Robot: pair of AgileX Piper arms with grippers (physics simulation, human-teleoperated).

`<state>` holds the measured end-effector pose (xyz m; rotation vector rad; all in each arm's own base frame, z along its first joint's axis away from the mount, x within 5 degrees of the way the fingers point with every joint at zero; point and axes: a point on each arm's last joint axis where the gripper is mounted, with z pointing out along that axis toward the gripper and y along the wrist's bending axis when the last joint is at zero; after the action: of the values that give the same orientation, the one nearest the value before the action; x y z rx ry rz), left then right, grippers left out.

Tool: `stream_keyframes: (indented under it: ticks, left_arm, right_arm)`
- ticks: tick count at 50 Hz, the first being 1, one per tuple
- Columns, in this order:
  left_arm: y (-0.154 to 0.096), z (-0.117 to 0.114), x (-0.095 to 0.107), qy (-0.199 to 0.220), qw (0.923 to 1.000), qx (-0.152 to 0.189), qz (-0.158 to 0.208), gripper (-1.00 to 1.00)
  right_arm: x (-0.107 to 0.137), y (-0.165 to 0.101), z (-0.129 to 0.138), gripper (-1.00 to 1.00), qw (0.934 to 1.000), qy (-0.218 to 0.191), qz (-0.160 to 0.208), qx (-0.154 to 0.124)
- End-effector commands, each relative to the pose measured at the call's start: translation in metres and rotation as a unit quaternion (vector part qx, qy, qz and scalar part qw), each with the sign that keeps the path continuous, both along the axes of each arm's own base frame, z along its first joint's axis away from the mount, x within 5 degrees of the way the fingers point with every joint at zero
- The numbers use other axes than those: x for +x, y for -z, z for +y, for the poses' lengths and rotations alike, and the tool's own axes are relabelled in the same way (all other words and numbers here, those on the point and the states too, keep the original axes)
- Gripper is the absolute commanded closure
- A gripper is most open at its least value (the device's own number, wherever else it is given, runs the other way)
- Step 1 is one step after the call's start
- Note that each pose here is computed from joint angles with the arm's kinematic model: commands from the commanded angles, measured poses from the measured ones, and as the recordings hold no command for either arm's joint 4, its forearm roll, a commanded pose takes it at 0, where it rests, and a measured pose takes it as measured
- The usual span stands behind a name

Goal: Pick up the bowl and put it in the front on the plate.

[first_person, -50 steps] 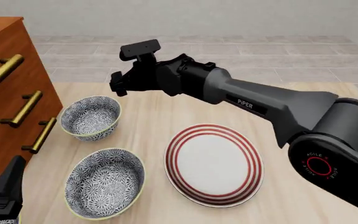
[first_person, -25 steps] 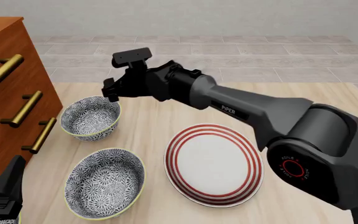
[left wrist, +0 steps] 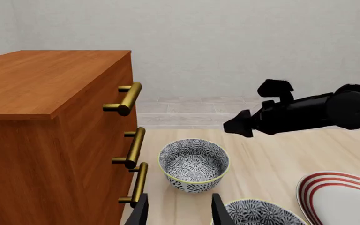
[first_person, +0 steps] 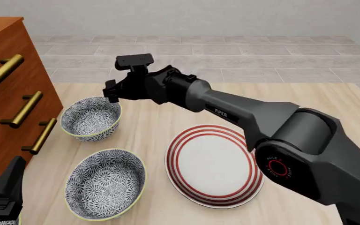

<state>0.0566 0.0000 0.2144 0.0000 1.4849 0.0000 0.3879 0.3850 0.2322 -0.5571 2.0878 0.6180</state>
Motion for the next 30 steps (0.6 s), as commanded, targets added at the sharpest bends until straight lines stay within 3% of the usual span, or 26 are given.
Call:
stream_keyframes:
  ticks: [1, 30]
  left_arm:
    - [0.000, 0.000, 0.000, 0.000, 1.0000, 0.000, 0.000, -1.00]
    - [0.000, 0.000, 0.000, 0.000, 1.0000, 0.000, 0.000, -1.00]
  right_arm:
    - [0.005, 0.011, 0.003, -1.00, 0.9997, 0.013, 0.019, 0.010]
    - [0.014, 0.042, 0.016, -1.00, 0.9988, 0.022, 0.042, 0.012]
